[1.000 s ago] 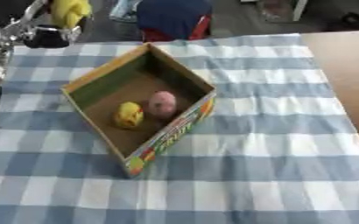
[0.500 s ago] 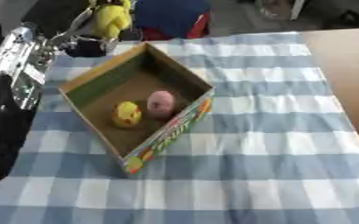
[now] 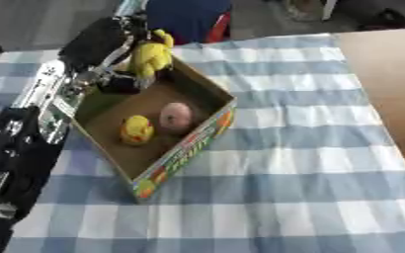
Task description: Pick up objects on the table and place them in the box.
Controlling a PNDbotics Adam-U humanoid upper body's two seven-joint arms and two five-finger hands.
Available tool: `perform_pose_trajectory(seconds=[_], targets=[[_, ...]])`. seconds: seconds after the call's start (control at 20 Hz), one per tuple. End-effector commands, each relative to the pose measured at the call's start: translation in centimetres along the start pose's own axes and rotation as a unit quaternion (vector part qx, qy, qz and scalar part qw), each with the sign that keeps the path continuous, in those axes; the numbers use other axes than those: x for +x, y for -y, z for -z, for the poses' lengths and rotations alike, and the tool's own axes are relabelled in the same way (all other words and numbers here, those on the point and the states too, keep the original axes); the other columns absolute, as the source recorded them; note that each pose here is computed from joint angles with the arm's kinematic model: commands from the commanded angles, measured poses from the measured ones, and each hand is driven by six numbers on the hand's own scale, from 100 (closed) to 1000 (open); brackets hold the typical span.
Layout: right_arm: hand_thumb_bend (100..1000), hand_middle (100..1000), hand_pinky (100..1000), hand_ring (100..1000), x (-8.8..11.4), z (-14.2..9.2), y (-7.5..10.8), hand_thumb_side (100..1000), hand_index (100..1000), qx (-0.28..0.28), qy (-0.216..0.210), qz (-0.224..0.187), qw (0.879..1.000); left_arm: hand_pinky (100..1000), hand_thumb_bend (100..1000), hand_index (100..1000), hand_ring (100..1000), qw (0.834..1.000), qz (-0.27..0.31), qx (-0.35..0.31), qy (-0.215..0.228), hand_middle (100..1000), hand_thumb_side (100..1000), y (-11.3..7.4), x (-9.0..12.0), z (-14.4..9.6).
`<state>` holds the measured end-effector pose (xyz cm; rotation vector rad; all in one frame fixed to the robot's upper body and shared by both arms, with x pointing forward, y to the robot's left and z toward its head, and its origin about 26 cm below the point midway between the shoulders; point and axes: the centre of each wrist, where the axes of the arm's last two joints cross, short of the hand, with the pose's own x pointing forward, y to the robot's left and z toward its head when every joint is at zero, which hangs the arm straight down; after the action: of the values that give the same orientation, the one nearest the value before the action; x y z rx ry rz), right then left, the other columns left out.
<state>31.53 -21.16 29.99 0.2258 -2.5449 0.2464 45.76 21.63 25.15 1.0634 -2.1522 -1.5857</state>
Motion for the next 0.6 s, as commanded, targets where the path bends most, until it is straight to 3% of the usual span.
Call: perform_pose_trajectory(seconds=[0.05, 0.15, 0.25, 0.35, 0.4, 0.5, 0.6], targets=[[100, 647, 685, 717, 0.9, 0.38, 0.07, 986, 854, 0.003, 0.017, -0.004, 1.0, 124, 100, 539, 468, 0.999, 0.0, -0.044, 0.006, 361, 154, -0.56, -0.42, 0.04], [100, 647, 685, 717, 0.89, 0.35, 0.13, 986, 854, 0.002, 0.017, -0.005, 1.0, 153, 100, 580, 498, 0.997, -0.006, -0.08, 0.0, 396, 118, -0.32, -0.57, -0.18], [100, 647, 685, 718, 0.89, 0.33, 0.2, 986, 854, 0.0, 0.017, -0.007, 1.0, 200, 105, 648, 544, 0.993, -0.011, -0.116, -0.003, 451, 222, -0.16, -0.64, -0.36], [100, 647, 685, 718, 0.89, 0.32, 0.24, 987, 854, -0.001, 0.017, -0.008, 1.0, 255, 205, 697, 590, 0.989, -0.015, -0.148, -0.003, 502, 325, -0.1, -0.68, -0.5], [100, 647, 685, 718, 0.9, 0.32, 0.25, 987, 854, -0.001, 0.017, -0.008, 1.0, 334, 354, 750, 648, 0.987, -0.018, -0.162, -0.003, 574, 460, -0.06, -0.71, -0.57], [100, 647, 686, 718, 0.92, 0.35, 0.28, 985, 854, -0.002, 0.017, -0.009, 1.0, 415, 532, 796, 719, 0.983, -0.026, -0.184, -0.006, 640, 597, 0.0, -0.85, -0.73], [100, 648, 685, 718, 1.01, 0.44, 0.31, 983, 854, -0.003, 0.021, -0.009, 1.0, 457, 716, 846, 767, 0.978, -0.028, -0.204, -0.006, 705, 628, 0.0, -0.97, -0.85]])
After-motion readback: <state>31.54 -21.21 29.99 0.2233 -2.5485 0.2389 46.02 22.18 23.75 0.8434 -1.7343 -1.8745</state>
